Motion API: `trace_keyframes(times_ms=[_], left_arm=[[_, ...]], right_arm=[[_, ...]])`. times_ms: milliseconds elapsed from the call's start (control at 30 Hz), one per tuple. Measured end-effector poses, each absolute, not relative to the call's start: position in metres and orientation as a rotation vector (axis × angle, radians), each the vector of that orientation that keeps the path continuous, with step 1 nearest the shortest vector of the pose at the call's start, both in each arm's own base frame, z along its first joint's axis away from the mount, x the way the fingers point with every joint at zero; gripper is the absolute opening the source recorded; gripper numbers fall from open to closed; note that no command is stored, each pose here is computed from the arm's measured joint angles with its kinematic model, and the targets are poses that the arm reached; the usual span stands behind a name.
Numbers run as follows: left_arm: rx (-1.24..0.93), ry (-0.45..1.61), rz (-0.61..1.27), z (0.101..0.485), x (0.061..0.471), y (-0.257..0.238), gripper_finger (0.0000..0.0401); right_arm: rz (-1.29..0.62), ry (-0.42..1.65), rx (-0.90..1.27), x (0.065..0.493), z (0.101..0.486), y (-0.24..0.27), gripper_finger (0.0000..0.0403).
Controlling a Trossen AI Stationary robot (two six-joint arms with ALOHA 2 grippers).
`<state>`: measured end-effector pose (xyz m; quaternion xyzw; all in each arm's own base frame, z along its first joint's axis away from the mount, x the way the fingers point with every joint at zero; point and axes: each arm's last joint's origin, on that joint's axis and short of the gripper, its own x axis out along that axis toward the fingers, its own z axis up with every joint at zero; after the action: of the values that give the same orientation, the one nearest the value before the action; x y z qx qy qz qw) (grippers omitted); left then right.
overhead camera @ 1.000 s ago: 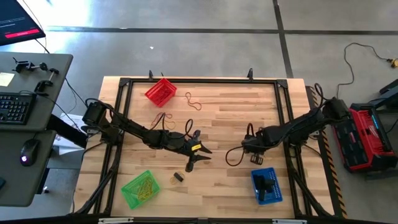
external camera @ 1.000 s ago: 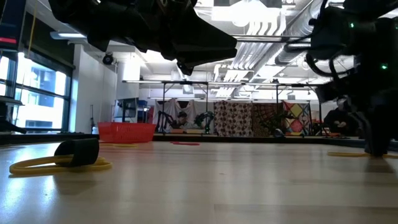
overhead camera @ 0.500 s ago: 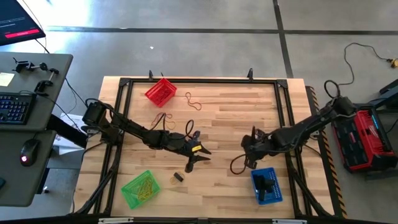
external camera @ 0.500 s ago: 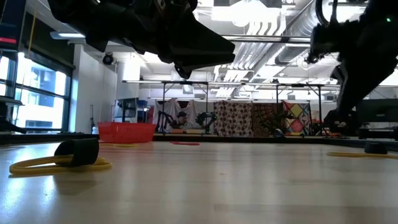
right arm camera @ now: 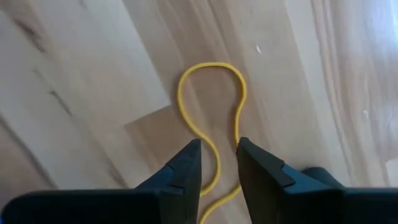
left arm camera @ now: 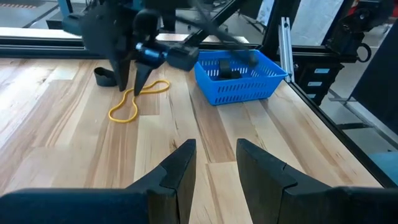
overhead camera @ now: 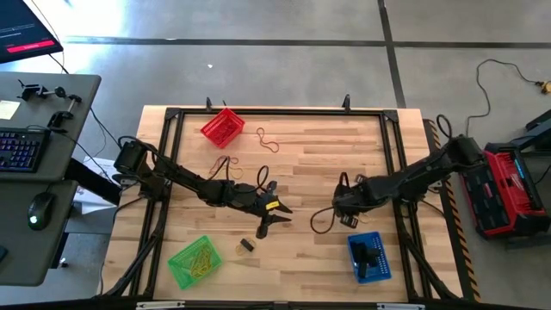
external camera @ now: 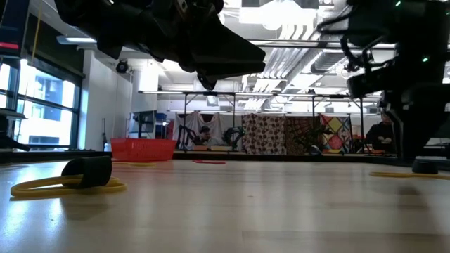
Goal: Sort rubber bands into baskets
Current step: Put the yellow rubber band into the green basket
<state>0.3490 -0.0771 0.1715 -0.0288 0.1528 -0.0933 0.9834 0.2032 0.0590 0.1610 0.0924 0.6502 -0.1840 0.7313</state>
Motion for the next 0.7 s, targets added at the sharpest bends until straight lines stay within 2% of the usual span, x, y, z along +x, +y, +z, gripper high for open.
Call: trace_keyframes(times_ms=[367,700], left_arm=[[-0.056,0.325,-0.187,0.17,0.348,-0.077,0.0108],[-0.056,0.326,-0.187,0.17,0.348,-0.077,0.0108]], right_arm=[[-0.34,1.517,0.207,0.21,0.153,0.039,0.0087],[-0.349,1.494,0.227,0.215,0.153,0.026,0.0087]])
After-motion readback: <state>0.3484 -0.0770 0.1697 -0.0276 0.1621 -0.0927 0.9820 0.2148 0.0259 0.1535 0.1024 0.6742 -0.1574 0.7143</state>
